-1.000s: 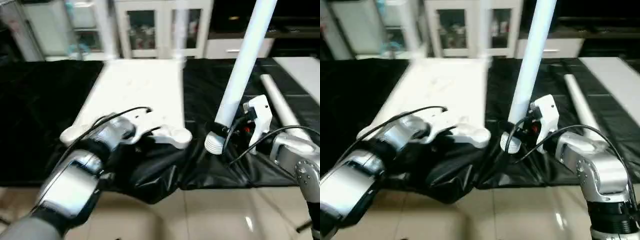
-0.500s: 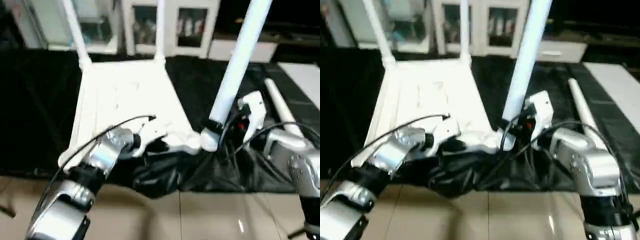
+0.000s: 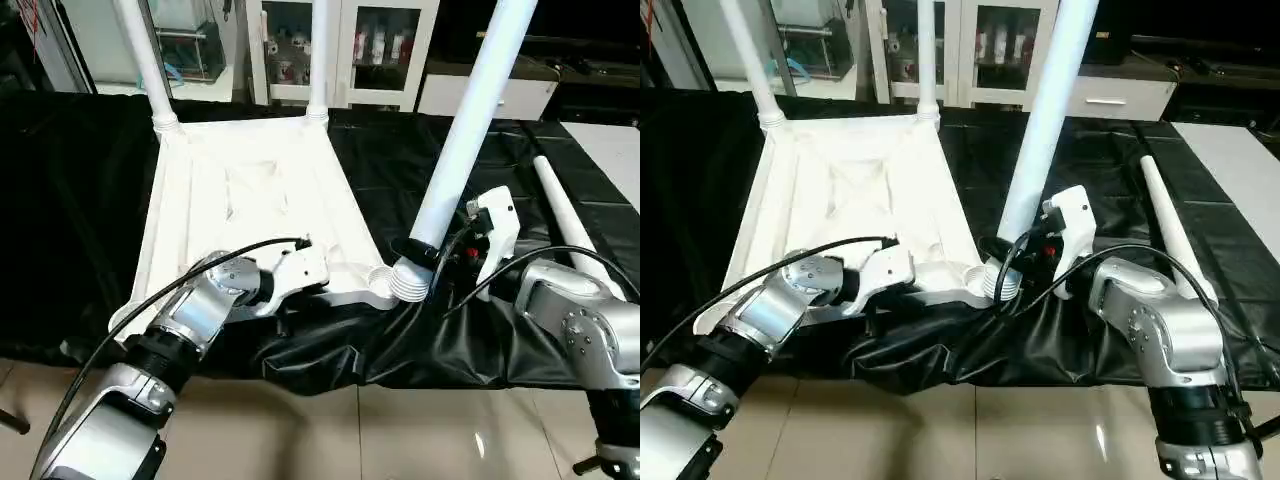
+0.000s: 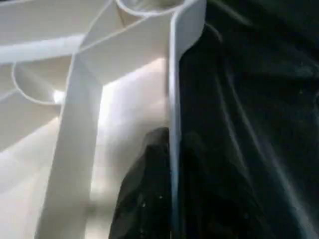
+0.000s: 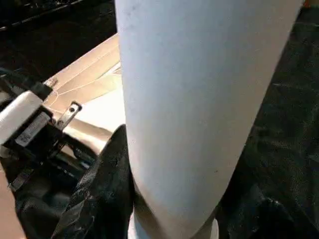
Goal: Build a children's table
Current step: Rotate table base, then insert table leg to table base
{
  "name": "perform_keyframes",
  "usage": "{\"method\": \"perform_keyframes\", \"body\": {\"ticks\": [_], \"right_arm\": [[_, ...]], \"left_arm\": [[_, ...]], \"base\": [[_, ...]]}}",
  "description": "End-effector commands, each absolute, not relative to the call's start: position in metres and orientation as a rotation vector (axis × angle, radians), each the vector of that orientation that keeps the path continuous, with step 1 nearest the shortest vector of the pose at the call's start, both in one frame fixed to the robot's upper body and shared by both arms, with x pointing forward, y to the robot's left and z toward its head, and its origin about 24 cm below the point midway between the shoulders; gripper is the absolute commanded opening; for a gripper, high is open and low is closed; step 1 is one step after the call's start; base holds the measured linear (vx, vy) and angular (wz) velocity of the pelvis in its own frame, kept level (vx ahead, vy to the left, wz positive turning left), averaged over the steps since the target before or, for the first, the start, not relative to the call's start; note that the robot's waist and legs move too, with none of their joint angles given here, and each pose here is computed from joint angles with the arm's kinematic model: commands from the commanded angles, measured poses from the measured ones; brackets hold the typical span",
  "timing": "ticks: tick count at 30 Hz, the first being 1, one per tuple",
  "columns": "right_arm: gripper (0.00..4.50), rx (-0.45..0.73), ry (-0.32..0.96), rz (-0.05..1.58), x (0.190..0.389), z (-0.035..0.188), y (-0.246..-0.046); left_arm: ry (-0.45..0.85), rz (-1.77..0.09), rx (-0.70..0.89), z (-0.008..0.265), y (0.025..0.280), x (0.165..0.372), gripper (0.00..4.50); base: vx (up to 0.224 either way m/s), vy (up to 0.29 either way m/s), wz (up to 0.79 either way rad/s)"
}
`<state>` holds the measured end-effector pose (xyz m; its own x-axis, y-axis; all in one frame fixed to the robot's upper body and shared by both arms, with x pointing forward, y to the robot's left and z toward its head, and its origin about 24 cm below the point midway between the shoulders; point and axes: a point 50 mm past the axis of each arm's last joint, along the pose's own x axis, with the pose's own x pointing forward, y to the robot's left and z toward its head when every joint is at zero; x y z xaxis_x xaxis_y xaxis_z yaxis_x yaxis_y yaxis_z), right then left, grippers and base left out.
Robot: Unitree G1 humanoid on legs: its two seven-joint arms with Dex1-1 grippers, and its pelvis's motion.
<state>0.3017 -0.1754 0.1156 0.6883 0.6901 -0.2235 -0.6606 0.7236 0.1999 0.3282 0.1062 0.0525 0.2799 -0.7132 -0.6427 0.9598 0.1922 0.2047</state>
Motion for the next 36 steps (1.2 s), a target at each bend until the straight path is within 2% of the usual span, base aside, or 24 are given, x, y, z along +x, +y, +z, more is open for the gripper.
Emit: {"method": "perform_keyframes", "body": {"ticks": [1, 4, 5, 9, 10, 13, 17, 27, 36], "right_arm": [[1.86, 0.085, 0.25, 0.768, 0.306, 0.125, -0.173], [1.86, 0.083, 0.236, 0.78, 0.309, 0.127, -0.171], [1.86, 0.08, 0.233, 0.781, 0.311, 0.128, -0.171], [1.86, 0.062, 0.225, 0.793, 0.315, 0.129, -0.17], [1.86, 0.057, 0.231, 0.814, 0.316, 0.127, -0.169], [1.86, 0.05, 0.242, 0.829, 0.319, 0.123, -0.168], [1.86, 0.043, 0.26, 0.839, 0.324, 0.117, -0.164], [1.86, -0.004, 0.374, 0.899, 0.329, 0.095, -0.161], [1.86, 0.042, 0.358, 0.858, 0.336, 0.088, -0.164]], "left_arm": [[0.524, -1.243, 0.641, 0.044, 0.11, 0.327, 1.01], [0.568, -1.242, 0.634, 0.04, 0.112, 0.327, 1.07], [0.565, -1.233, 0.621, 0.04, 0.11, 0.328, 0.76], [0.554, -1.235, 0.577, 0.042, 0.107, 0.33, 0.58], [0.547, -1.251, 0.549, 0.043, 0.105, 0.329, 0.31], [0.543, -1.268, 0.519, 0.044, 0.103, 0.329, 0.27], [0.555, -1.282, 0.516, 0.042, 0.104, 0.327, 0.0], [0.544, -1.277, 0.488, 0.042, 0.102, 0.325, 0.0], [0.516, -1.27, 0.462, 0.045, 0.102, 0.326, 0.0]], "base": [[0.0, 0.0, 0.0], [0.0, 0.0, 0.0], [0.0, 0.0, 0.0], [0.0, 0.0, 0.0], [0.0, 0.0, 0.0], [0.0, 0.0, 0.0], [0.0, 0.0, 0.0], [0.0, 0.0, 0.0], [0.0, 0.0, 0.0]]}}
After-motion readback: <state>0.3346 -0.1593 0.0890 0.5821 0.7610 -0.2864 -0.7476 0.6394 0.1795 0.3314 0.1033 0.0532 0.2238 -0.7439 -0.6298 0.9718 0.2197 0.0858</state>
